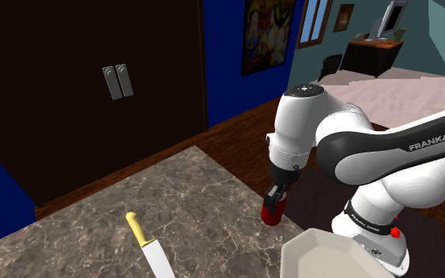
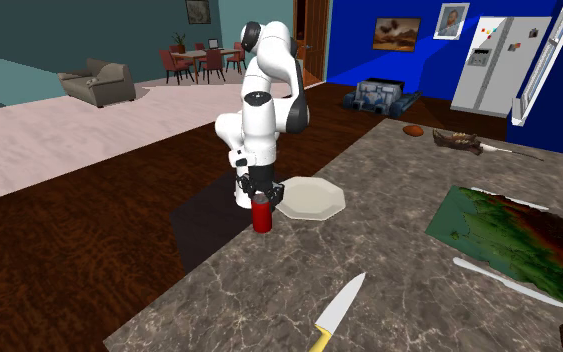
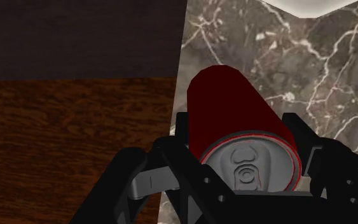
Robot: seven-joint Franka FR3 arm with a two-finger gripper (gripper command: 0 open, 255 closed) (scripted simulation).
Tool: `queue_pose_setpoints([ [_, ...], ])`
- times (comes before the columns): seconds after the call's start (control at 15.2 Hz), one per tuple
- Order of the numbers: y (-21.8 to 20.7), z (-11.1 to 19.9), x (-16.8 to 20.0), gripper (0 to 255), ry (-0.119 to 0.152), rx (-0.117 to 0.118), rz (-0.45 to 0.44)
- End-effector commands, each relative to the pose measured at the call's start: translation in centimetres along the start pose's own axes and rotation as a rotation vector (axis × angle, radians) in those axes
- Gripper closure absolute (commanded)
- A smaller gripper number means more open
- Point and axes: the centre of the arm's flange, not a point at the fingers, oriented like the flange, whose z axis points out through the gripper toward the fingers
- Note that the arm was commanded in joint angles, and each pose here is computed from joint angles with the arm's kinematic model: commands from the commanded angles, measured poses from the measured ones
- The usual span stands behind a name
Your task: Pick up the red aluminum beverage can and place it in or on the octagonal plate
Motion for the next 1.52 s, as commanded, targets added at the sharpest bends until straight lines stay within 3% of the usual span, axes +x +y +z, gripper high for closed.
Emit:
queue_pose_setpoints([
  [0.0,0.0,0.0,0.0,255,0.0,0.0,0.0],
  [0.46,0.0,0.0,0.0,255,0.0,0.0,0.0],
  [1.45,0.0,-7.9,-0.1,255,0.0,0.0,0.0],
])
